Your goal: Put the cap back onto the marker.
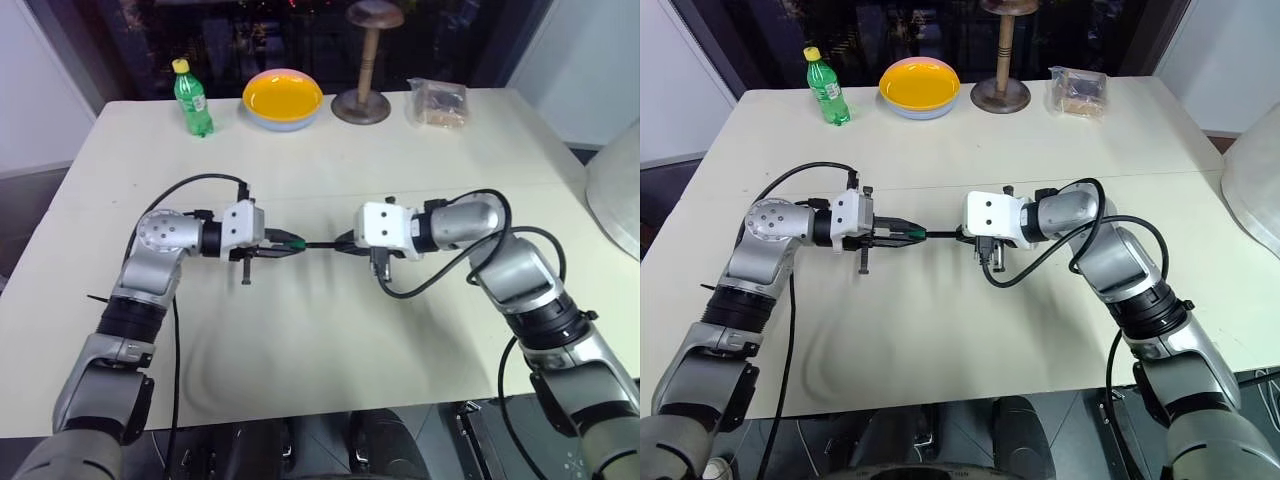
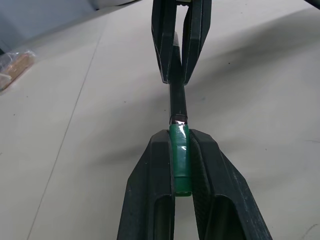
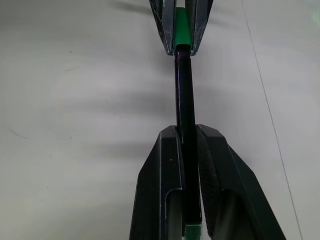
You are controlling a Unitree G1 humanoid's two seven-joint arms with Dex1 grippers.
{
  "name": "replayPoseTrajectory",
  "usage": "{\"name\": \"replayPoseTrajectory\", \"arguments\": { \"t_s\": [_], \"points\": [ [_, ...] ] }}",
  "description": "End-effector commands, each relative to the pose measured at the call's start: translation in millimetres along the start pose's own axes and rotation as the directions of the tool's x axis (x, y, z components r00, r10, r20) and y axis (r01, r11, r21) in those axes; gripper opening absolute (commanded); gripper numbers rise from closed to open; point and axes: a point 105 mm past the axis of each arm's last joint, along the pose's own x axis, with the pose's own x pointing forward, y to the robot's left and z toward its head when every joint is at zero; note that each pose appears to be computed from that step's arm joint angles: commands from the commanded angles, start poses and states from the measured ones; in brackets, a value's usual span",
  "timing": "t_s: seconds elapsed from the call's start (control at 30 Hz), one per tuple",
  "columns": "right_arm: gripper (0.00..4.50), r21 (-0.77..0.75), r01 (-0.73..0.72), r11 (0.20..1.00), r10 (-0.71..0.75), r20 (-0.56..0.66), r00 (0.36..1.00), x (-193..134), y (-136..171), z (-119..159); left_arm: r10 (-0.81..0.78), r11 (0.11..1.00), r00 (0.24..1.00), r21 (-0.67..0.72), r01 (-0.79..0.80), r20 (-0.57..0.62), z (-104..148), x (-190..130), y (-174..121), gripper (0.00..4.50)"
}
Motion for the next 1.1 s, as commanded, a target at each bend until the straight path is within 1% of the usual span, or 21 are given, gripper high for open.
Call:
{"name": "replayPoseTrajectory", "arguments": {
  "t_s": [0.03, 0.77, 1.1],
  "points": [
    [0.04, -0.076, -0.012, 0.997, 0.017, 0.058, 0.998, 2, 2, 24, -0.003, 0.999, 1.0, 0.04, 0.002, 0.018, 8, 3, 2, 0.0],
    [0.04, -0.135, -0.058, 0.989, 0.068, 0.072, 0.995, 20, 12, 35, -0.016, 1.0, 1.0, 0.026, 0.016, 0.015, 7, 6, 0, 0.0],
    [0.04, -0.159, -0.079, 0.984, 0.089, 0.06, 0.994, 28, 15, 38, -0.026, 0.999, 0.998, 0.03, 0.028, -0.051, -5, 5, -5, 0.0]
  ]
}}
